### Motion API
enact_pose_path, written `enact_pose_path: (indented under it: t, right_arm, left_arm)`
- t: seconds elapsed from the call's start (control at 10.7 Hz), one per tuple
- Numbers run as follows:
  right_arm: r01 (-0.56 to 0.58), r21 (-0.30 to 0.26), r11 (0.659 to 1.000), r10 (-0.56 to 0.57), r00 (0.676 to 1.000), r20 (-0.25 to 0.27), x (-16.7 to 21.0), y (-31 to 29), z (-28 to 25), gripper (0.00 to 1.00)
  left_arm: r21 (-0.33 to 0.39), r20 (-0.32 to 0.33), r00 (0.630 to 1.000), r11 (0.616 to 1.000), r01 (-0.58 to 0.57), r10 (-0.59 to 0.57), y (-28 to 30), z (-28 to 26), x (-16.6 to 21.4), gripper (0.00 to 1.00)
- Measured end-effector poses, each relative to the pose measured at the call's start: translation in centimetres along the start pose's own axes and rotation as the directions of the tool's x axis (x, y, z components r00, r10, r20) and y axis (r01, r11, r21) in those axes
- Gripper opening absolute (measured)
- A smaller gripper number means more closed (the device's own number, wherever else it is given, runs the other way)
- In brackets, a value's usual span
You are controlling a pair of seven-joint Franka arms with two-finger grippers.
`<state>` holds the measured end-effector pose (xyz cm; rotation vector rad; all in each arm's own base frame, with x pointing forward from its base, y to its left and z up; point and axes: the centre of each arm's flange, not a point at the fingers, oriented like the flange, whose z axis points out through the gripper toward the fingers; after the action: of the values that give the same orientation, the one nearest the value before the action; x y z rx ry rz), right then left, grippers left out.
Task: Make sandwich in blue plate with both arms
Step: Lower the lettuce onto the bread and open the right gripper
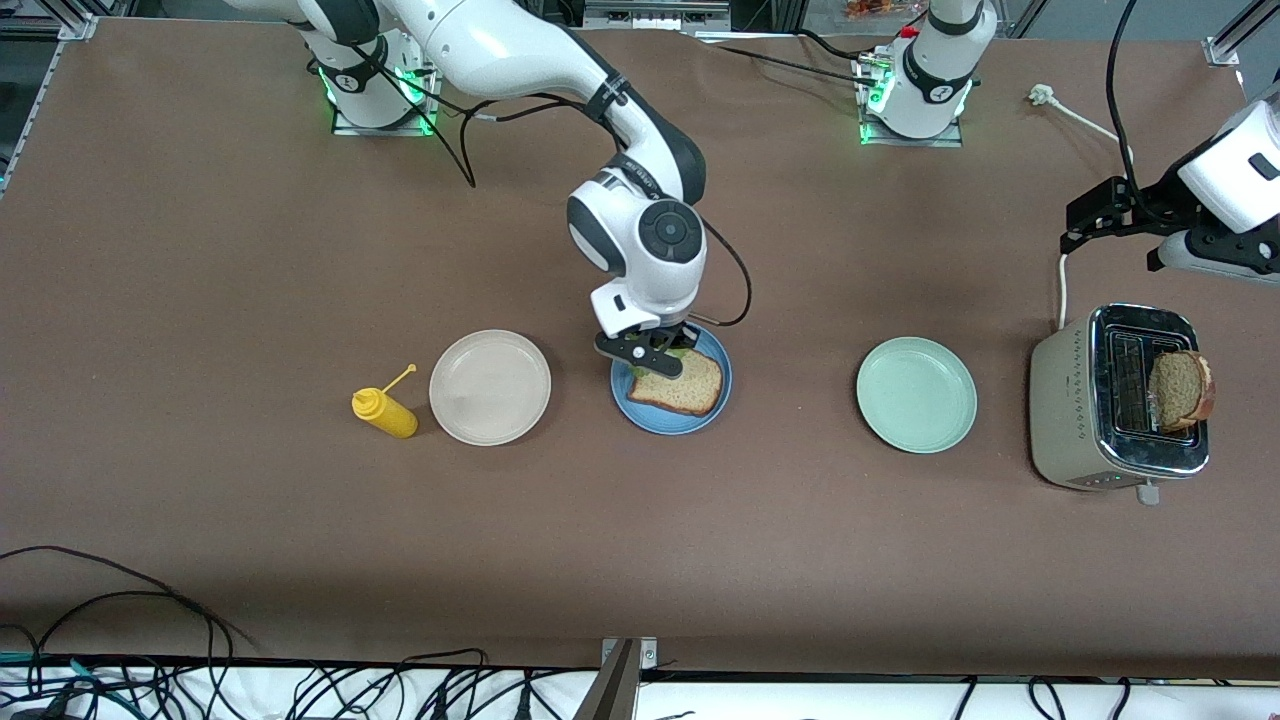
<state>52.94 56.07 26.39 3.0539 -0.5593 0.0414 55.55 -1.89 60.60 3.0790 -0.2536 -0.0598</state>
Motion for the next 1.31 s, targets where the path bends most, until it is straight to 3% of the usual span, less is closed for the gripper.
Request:
enact_pose_path:
  t: [0.19, 0.37, 0.56, 0.84, 1.12, 1.31]
  right_arm:
    - [-0.081, 0.052, 0.995, 0.082, 0.996, -0.016, -1.1, -1.6, -1.0, 0.06]
    - [-0.119, 0.093, 0.989, 0.122, 0.992, -0.029, -1.9, -2.8, 1.5, 0.06]
    - [-0.121, 0.093, 0.988, 0.125, 0.992, -0.035, -2.3, -3.2, 4.5, 0.06]
    - [-0.121, 0.102, 0.987, 0.126, 0.991, -0.043, -2.0, -3.4, 4.3, 0.1]
    - [-0.055, 0.09, 0.994, 0.064, 0.992, -0.106, -1.4, -3.3, 4.0, 0.48]
    - [-0.005, 0.082, 0.997, 0.015, 0.992, -0.123, -1.1, -3.2, 3.9, 0.74]
  left_arm:
    - [0.0, 0.0, 1.0, 1.0, 0.0, 0.0, 0.0, 0.0, 0.0, 1.0]
    - [0.0, 0.0, 1.0, 1.0, 0.0, 0.0, 0.0, 0.0, 0.0, 1.0]
    - [0.0, 0.0, 1.0, 1.0, 0.0, 0.0, 0.0, 0.0, 0.0, 1.0]
    - [0.0, 0.0, 1.0, 1.0, 0.0, 0.0, 0.0, 0.0, 0.0, 1.0]
    - [0.0, 0.0, 1.0, 1.0, 0.0, 0.0, 0.0, 0.0, 0.0, 1.0]
    - [0.0, 0.0, 1.0, 1.0, 0.0, 0.0, 0.0, 0.0, 0.0, 1.0]
